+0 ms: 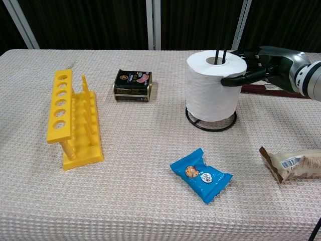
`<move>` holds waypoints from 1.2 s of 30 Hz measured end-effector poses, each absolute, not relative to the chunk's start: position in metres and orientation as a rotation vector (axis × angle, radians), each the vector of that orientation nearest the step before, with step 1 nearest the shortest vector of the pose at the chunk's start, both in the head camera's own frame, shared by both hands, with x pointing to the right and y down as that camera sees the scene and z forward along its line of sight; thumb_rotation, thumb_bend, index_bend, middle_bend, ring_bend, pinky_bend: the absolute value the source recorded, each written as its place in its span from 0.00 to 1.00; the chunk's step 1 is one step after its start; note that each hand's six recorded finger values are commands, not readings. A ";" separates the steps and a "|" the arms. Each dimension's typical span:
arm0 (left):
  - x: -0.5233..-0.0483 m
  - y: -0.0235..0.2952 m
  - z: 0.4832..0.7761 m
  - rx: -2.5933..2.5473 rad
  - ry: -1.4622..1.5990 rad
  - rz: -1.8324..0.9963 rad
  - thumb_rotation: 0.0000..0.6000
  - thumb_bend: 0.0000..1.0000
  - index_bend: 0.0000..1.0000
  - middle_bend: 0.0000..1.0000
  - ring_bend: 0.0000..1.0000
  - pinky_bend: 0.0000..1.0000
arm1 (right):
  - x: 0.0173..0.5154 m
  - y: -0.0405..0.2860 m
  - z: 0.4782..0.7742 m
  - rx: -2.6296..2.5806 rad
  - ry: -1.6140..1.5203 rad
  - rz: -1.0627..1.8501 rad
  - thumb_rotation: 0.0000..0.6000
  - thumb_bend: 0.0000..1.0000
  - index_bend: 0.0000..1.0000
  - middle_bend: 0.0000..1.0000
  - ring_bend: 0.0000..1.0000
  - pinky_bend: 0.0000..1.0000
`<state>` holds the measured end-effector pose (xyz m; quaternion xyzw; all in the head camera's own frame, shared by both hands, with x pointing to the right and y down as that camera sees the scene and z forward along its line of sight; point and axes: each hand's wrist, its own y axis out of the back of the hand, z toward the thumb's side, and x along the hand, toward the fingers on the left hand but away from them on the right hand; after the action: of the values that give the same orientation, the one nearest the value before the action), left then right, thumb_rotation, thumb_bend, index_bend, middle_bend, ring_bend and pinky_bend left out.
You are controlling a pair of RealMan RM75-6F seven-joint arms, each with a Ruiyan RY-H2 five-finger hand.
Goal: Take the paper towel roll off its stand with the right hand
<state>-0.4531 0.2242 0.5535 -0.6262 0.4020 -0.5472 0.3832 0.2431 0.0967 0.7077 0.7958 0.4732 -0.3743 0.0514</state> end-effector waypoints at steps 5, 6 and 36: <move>-0.452 0.225 0.553 -1.596 1.023 -1.394 0.59 0.15 0.09 0.05 0.06 0.22 | 0.237 0.090 0.681 2.473 1.496 -1.010 1.00 0.29 0.62 0.50 0.23 0.00; -0.452 0.225 0.554 -1.597 1.022 -1.394 0.59 0.15 0.09 0.05 0.06 0.22 | 0.235 0.088 0.672 2.483 1.514 -0.969 1.00 0.29 0.62 0.51 0.23 0.00; -0.449 0.225 0.556 -1.609 1.009 -1.394 0.59 0.15 0.09 0.05 0.06 0.22 | 0.299 0.051 0.529 2.398 2.184 -0.507 1.00 0.27 0.62 0.51 0.23 0.00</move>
<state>-0.4488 0.2252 0.5561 -0.6309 0.3958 -0.5465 0.3830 0.2988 0.0511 0.5286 0.7287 0.6636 -0.1540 -0.0705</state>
